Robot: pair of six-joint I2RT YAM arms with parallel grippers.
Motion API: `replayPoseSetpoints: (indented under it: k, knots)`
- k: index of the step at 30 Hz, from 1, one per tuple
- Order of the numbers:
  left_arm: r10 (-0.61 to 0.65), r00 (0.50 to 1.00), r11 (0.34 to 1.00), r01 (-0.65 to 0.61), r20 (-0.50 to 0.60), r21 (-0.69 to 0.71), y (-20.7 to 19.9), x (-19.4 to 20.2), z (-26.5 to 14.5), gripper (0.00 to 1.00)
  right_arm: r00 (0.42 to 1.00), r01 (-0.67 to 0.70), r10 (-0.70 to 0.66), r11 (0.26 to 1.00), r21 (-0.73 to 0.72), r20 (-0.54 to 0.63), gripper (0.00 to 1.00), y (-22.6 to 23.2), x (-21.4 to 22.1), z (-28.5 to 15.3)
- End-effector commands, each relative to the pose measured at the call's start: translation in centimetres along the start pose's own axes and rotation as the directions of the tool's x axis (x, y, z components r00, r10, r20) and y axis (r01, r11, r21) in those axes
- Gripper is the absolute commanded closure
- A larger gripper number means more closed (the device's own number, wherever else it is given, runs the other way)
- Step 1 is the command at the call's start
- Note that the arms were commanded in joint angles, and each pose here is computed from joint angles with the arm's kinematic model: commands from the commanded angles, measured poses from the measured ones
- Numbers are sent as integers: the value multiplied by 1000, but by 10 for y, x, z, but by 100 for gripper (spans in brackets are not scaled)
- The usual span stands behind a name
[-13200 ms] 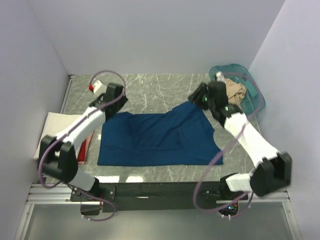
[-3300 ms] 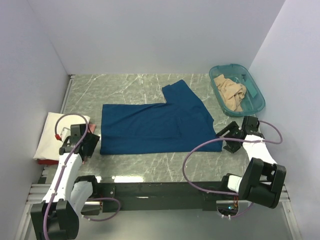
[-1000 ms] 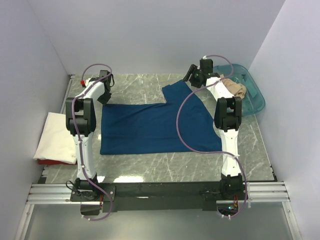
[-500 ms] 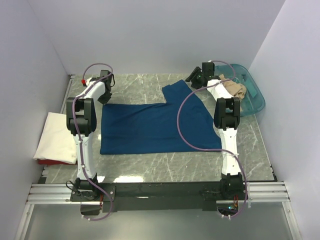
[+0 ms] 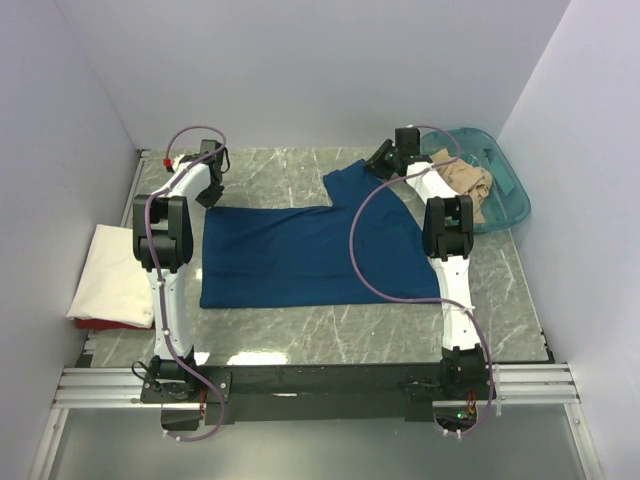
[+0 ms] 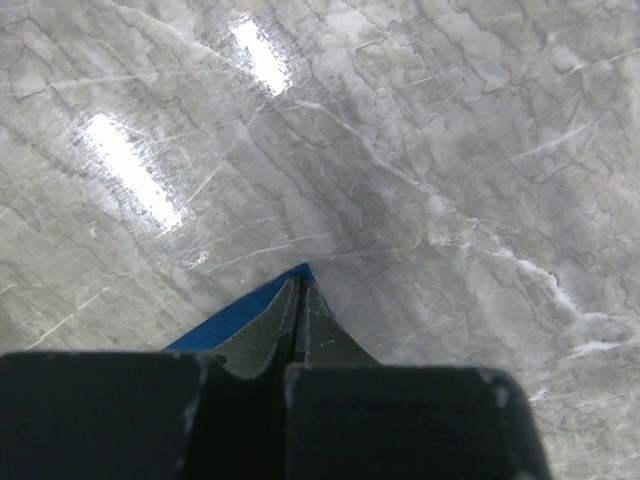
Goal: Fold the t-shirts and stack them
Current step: Fold the tshirt
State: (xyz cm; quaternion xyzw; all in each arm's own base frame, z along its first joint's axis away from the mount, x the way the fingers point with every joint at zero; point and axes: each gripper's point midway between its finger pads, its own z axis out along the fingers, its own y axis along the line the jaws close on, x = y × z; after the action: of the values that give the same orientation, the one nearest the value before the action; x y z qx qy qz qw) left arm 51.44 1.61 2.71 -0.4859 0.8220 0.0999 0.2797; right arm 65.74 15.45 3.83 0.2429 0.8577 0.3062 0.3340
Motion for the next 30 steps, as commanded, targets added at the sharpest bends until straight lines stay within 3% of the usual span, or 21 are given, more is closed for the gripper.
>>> replayPoseSetpoints:
  k: [1,12,20,30]
  knots:
    - [18,999,1000,-17,-33,16,-4,11,7,99,1000,8,-8,999,-36,10,76,14,-3,-2]
    - [22,1000,998,-21,-21,58,-13,3,-1,99,997,16,-10,997,-73,78,100,26,-33,-28]
    - [20,1000,996,-19,-3,89,-22,-9,-13,99,987,37,-12,988,-151,162,100,42,-72,-62]
    - [8,1000,992,-8,5,129,-33,-21,-26,99,980,61,-22,980,-191,199,100,50,-89,-90]
